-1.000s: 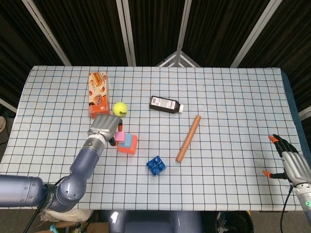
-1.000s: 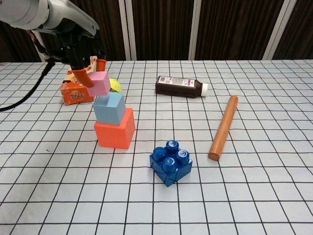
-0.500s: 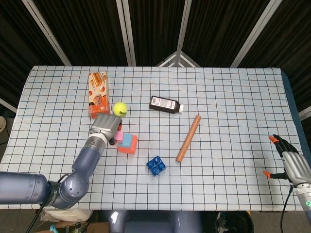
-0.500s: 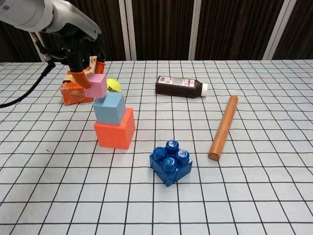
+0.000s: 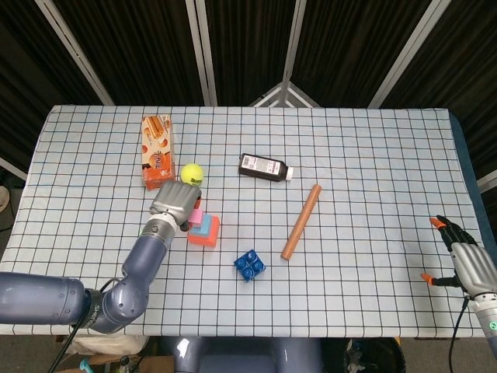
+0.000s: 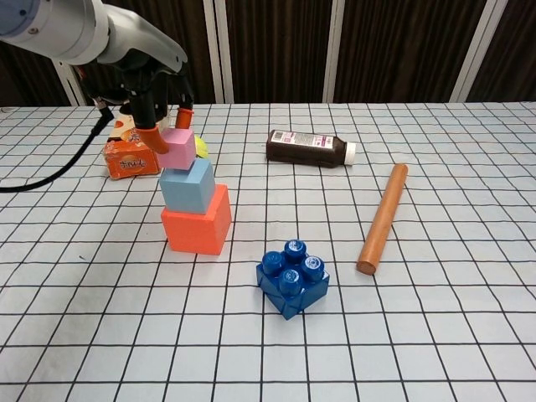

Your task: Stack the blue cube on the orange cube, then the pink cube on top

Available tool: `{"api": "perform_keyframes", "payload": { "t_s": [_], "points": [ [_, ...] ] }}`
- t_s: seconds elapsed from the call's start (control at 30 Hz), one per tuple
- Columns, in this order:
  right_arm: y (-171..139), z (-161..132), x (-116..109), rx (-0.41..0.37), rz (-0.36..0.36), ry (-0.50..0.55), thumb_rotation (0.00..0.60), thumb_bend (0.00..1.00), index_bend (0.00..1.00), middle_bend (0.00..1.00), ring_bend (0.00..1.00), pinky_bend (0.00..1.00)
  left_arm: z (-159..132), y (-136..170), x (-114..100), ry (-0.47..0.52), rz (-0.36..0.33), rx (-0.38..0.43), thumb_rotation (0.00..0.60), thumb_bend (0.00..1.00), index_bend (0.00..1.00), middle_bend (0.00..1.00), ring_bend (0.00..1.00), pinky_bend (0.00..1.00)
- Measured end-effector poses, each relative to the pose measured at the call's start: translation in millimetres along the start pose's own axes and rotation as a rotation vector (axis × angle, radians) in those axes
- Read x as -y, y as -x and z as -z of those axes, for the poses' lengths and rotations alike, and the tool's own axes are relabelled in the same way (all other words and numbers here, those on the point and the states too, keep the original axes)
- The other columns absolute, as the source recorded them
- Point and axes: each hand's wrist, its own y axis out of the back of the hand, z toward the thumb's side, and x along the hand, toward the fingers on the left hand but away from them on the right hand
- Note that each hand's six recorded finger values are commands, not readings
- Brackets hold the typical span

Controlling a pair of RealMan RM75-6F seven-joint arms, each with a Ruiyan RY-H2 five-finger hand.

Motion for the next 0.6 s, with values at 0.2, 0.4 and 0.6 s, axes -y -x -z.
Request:
{"api": "perform_keyframes", "payload": {
  "t_s": [0.2, 0.4, 0.6],
  "points": [
    [-0.5, 0.6, 0.0, 0.003, -0.003, 0.001, 0.600, 0.13, 0.00, 0.01, 0.06, 0.13, -4.9, -1.3, 3.5, 0.004, -0.007, 0.020, 0.600, 0.36, 0.44, 0.79, 0.73, 0.81],
    [-0.5, 1.5, -1.0, 0.005, 0.000, 0.005, 0.600, 0.13, 0.00, 0.01, 0.06, 0.13, -5.4, 0.2, 10.2, 0.001, 0.016, 0.018, 0.600, 0.36, 0.43, 0.79, 0.73, 0.81],
    [-0.2, 0.5, -0.1, 0.001, -0.005, 0.004, 0.600, 0.13, 0.00, 0.01, 0.06, 0.13, -1.6, 1.6, 10.7, -0.007, 0.017, -0.002, 0.600, 0.36, 0.43, 0.79, 0.73, 0.81]
  ]
}}
